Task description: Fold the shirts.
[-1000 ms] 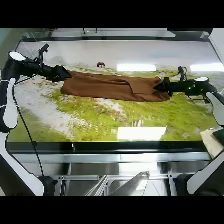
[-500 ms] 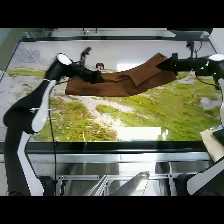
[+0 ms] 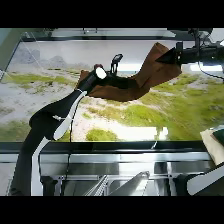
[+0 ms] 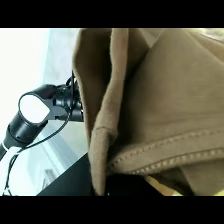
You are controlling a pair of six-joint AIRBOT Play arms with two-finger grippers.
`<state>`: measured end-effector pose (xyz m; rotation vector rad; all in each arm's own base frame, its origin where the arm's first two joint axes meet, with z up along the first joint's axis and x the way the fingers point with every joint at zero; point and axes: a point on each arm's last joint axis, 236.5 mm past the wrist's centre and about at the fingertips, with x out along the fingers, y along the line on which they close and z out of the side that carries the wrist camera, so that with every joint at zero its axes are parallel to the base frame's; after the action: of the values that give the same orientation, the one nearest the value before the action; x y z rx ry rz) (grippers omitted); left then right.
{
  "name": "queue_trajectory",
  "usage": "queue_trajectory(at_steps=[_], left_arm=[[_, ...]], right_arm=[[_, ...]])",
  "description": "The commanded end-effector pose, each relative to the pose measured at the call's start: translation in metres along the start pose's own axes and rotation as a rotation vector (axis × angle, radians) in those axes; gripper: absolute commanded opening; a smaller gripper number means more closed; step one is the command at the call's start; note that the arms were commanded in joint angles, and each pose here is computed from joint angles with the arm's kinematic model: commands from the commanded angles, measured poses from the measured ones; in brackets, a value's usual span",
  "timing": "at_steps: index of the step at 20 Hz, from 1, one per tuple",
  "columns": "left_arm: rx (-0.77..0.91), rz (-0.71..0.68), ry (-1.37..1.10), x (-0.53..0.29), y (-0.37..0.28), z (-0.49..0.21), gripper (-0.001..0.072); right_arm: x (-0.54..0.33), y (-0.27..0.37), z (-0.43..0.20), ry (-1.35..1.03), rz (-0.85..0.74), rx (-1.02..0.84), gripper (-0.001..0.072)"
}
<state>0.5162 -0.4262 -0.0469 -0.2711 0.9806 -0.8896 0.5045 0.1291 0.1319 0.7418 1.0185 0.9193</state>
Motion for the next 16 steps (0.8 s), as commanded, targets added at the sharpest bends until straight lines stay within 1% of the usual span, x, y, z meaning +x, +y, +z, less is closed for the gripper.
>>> queue_trajectory(at_steps=[1, 3, 5, 8, 9, 10, 11, 12, 13, 14, 15, 16], left_arm=[[0.038, -0.054, 0.040, -0.090, -0.019, 0.032, 0.0018], [0.037, -0.020, -0.021, -0.193, -0.016, 0.060, 0.0018], [0.037, 0.053, -0.152, -0.297, -0.014, 0.082, 0.0018], [0.055, 0.167, -0.325, -0.412, -0.023, 0.086, 0.0019], [0.068, 0.200, -0.352, -0.435, -0.026, 0.080, 0.0019], [0.062, 0.220, -0.362, -0.450, -0.027, 0.070, 0.0019], [0.044, 0.229, -0.351, -0.457, -0.025, 0.058, 0.0019], [0.023, 0.237, -0.330, -0.459, -0.022, 0.044, 0.0020], [0.009, 0.240, -0.305, -0.457, -0.018, 0.030, 0.0020], [-0.012, 0.240, -0.288, -0.453, -0.013, 0.018, 0.0019], [-0.041, 0.239, -0.269, -0.448, -0.007, 0.005, 0.0019], [-0.059, 0.235, -0.252, -0.443, -0.002, -0.006, 0.0019]], right_arm=[[0.038, 0.024, 0.001, 0.001, 0.022, -0.019, 0.0015], [0.092, 0.041, 0.020, -0.093, 0.005, -0.062, 0.0015], [0.165, 0.056, 0.028, -0.192, -0.012, -0.081, 0.0015], [0.299, 0.052, -0.007, -0.299, -0.082, -0.111, 0.0016], [0.336, 0.039, -0.020, -0.364, -0.129, -0.124, 0.0053], [0.360, 0.027, -0.029, -0.448, -0.163, -0.074, 0.0283], [0.375, 0.022, -0.039, -0.478, -0.179, -0.052, 0.0481], [0.385, 0.026, -0.052, -0.447, -0.175, -0.072, 0.0492], [0.389, 0.034, -0.060, -0.408, -0.160, -0.108, 0.0491], [0.384, 0.045, -0.060, -0.379, -0.140, -0.155, 0.0358], [0.374, 0.059, -0.054, -0.352, -0.119, -0.225, 0.0012], [0.355, 0.070, -0.040, -0.344, -0.110, -0.301, 0.0015]])
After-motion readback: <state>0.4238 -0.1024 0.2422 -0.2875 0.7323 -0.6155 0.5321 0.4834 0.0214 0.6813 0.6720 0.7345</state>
